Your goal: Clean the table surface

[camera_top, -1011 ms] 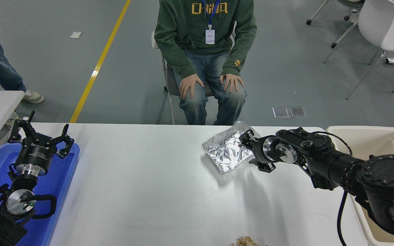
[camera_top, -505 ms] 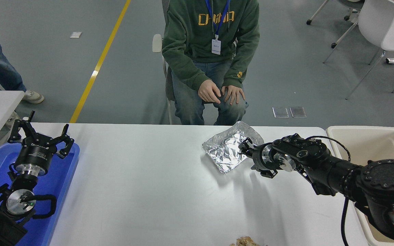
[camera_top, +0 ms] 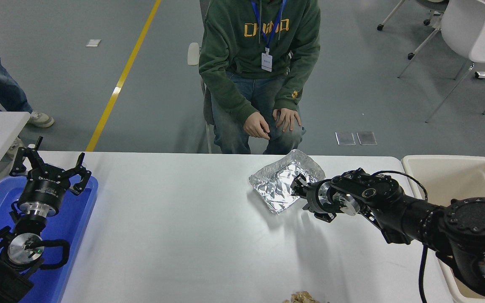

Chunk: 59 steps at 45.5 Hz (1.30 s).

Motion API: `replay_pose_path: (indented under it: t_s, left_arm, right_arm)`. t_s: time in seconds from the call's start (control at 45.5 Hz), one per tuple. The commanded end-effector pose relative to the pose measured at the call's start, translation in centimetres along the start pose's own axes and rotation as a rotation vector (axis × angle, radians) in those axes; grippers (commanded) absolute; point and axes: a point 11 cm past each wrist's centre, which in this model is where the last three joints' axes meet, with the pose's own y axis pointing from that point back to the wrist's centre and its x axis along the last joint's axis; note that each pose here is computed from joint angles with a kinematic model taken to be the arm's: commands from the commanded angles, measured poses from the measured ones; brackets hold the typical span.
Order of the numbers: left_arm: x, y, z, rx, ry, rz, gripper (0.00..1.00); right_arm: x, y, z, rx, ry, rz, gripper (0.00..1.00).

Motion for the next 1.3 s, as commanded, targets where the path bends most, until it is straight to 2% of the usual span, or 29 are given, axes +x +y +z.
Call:
replay_pose_path:
  t_s: [0.0,0.066,0.967,1.275]
  left_arm:
    - [0.0,0.0,0.0,0.000,0.000,0.000,1.00]
    - [0.0,0.0,0.0,0.000,0.000,0.000,1.00]
    - [0.0,0.0,0.0,0.000,0.000,0.000,1.00]
    - [0.0,0.0,0.0,0.000,0.000,0.000,1.00]
  right_arm:
    - [-0.5,0.0,-0.1,0.006,0.028,-0.007,0.06]
    - [-0.6,0.0,-0.2,0.008,0.044,-0.009,0.00]
    - [-1.3,0.7,-2.5,0.049,0.077,-0.040,0.00]
    - [-0.1,1.8,-5.7,0.109,0.091,-0.017,0.00]
